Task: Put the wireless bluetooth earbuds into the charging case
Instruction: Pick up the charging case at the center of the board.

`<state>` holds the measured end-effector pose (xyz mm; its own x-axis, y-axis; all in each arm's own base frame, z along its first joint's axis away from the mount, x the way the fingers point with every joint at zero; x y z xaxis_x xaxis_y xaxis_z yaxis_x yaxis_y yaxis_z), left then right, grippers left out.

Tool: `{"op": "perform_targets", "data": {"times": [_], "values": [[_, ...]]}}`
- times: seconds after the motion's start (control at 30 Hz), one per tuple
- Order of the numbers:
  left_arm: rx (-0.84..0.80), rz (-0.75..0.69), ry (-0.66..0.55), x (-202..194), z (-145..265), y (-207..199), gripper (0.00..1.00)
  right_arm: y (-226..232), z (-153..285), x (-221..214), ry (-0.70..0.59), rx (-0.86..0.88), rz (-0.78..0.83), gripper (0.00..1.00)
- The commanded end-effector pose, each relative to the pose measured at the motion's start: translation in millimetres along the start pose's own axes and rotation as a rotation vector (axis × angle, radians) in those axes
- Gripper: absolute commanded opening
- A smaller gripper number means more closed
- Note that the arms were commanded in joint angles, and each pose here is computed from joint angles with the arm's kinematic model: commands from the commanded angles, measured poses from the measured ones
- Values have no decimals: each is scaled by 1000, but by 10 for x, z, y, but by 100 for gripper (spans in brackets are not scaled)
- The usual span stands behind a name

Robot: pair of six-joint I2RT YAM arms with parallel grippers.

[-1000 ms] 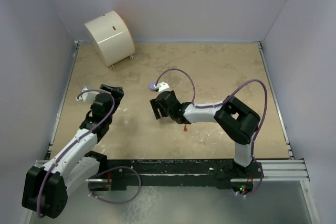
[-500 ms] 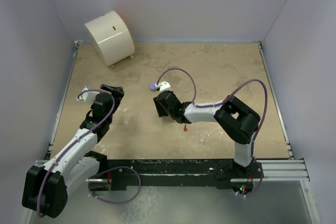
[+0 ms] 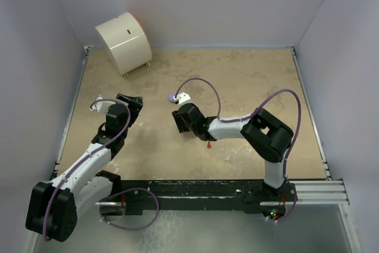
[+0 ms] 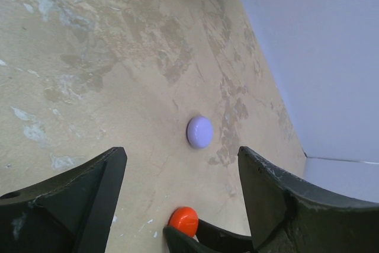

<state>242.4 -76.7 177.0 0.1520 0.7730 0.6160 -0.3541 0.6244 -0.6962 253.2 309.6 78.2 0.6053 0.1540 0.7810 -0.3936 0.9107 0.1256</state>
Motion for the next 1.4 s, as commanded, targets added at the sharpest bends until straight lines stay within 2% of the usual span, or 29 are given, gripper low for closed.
{"op": "perform_targets", "data": {"times": [0.0,0.2,0.53,0.97,1.37], "values": [[-116,19,14,9,-1,-118,75,78,93,235,-107,87,44,0],[-213,54,42,-66,26,-128,74,148,314,542,-298,211,86,0],[-390,114,109,-239,0,-155,69,153,638,622,-436,375,170,0],[-503,134,116,-320,-29,-283,65,265,641,710,-433,445,169,0],[-584,133,74,-391,28,-485,65,528,625,986,-374,535,57,0]]}}
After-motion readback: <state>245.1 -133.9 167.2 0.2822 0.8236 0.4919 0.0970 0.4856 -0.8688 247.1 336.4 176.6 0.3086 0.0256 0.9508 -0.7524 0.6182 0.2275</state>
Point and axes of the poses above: each gripper's point midway between its finger pads, its own z axis back along the fingers, its own y axis along the line the jaws close on, x = y × z, the point moved 9 cm from there along z, back along the fingers, and after that the axes turned 9 degrees about -z, right-handed, at the moved point
